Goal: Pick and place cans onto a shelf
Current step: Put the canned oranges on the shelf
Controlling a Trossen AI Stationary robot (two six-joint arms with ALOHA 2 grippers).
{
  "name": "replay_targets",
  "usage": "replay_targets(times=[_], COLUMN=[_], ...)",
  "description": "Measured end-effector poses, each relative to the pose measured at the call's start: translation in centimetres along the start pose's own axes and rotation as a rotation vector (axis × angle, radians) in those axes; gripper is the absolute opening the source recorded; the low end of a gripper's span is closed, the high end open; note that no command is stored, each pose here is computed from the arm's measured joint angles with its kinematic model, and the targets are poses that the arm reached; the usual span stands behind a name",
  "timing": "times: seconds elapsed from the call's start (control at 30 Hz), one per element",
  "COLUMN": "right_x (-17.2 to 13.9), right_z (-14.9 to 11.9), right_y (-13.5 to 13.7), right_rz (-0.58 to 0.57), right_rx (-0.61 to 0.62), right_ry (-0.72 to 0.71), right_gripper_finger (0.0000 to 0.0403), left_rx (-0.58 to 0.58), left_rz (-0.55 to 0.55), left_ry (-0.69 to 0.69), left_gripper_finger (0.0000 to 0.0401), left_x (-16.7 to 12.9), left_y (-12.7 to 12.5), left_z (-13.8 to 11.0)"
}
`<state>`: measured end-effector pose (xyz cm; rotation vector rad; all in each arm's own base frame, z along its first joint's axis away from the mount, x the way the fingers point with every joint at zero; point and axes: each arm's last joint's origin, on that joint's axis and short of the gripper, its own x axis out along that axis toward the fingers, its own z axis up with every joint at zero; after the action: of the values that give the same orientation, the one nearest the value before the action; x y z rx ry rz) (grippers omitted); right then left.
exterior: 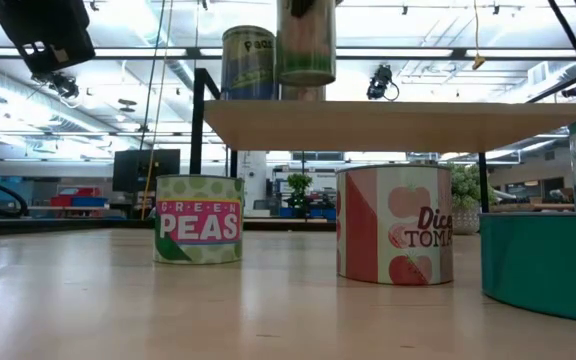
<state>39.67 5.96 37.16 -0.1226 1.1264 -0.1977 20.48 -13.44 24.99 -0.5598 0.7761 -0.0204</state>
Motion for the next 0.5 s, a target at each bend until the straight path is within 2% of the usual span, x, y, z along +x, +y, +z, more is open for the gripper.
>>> replay_targets(times=[0.2, 0.33, 0.5], right_x=[1.4, 2.9, 3.2], right_z=[-0.2, -0.2, -0.2], right_y=[-1.3, -1.9, -2.7], right_rz=[0.049, 0.062, 0.054], right_rx=[-0.026, -0.004, 0.043], right_ry=[0.057, 0.079, 0.086], right_gripper_finger=[0.0313, 0.0313, 0.0313], left_rx=[-0.024, -0.033, -0.035], left_rz=[-0.003, -0.005, -0.005], left_ry=[0.003, 0.006, 0.006], left_gripper_finger=[0.0172, 0.0172, 0.0172], left_x=[0.0, 0.0, 0.0], left_y=[-0.1, -0.1, -0.1], left_z=[-0.1, -0.1, -0.1])
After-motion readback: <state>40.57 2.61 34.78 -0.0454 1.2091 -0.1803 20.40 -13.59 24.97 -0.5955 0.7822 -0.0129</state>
